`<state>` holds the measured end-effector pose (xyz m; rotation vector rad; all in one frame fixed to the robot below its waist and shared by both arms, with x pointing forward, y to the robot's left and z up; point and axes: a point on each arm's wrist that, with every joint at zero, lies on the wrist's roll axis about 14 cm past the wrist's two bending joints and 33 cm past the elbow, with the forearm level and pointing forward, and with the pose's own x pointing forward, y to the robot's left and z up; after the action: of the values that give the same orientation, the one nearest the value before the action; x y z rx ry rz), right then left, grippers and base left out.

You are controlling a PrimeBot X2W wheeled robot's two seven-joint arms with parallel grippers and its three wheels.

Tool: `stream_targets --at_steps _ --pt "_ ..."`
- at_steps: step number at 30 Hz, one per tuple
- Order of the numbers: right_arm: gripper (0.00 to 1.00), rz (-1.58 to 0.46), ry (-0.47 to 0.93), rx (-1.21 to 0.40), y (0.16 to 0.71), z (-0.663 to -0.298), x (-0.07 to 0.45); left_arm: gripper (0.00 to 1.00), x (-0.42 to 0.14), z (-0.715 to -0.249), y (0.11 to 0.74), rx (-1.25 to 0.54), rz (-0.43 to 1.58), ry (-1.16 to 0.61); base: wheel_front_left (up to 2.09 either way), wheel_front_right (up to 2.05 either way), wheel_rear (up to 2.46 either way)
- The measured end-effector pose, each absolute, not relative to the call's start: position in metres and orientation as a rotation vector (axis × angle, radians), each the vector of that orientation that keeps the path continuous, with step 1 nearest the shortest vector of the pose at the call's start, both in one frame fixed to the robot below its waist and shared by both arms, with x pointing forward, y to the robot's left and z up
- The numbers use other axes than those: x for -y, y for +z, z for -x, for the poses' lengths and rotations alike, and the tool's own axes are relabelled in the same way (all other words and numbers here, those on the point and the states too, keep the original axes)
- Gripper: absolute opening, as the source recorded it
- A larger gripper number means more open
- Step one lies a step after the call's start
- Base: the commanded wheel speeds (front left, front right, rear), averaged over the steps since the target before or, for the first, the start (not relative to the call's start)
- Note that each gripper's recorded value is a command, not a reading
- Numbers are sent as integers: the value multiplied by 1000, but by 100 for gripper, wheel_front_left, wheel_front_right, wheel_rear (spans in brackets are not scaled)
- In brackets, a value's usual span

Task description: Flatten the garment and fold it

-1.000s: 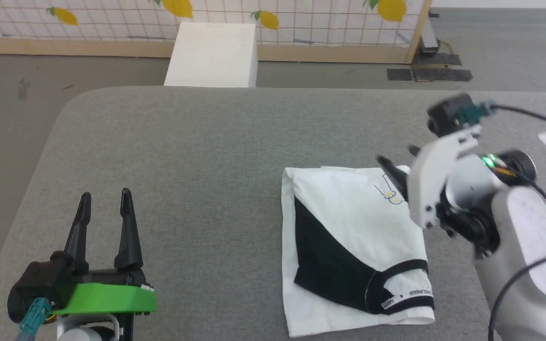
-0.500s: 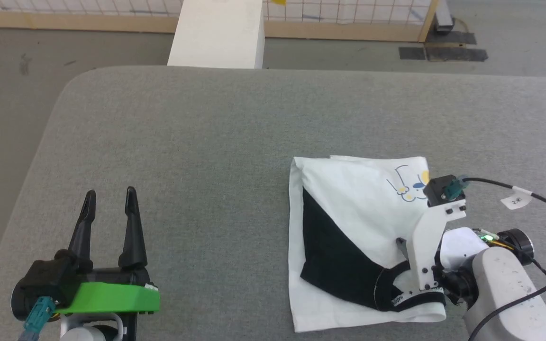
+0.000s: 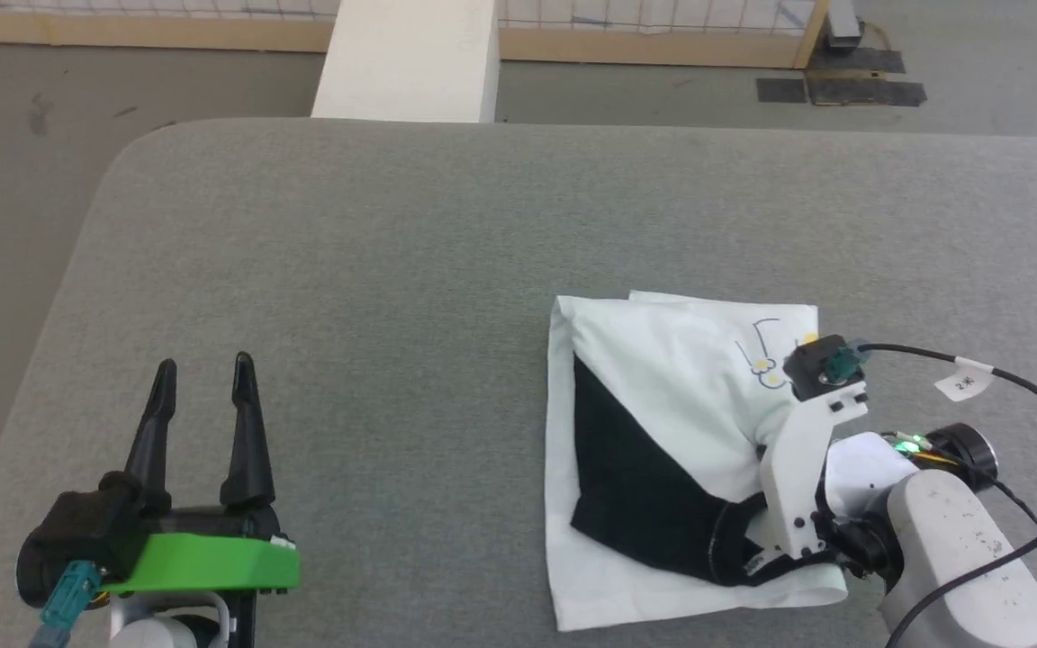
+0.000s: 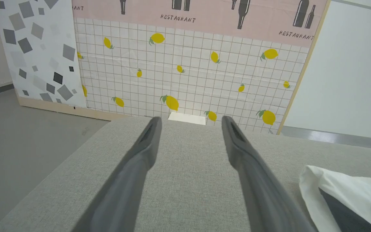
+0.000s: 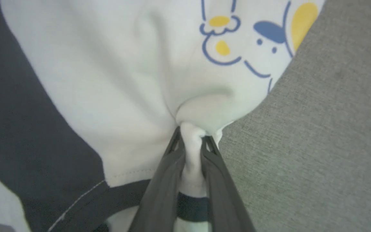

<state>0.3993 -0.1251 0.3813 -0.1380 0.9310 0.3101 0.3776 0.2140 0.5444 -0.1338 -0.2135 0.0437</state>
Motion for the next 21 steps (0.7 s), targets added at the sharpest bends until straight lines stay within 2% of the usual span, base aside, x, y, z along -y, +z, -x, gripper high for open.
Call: stream_targets --at_steps 6,11,21 --pt "0 271 346 -922 391 -390 148 100 -195 -389 545 219 143 -19 0 0 0" --pt "0 338 315 -889 408 -394 178 100 -170 -407 545 222 161 -93 0 0 0" --pt "0 406 120 -883 430 -388 276 100 -83 -447 537 212 178 -347 0 0 0"
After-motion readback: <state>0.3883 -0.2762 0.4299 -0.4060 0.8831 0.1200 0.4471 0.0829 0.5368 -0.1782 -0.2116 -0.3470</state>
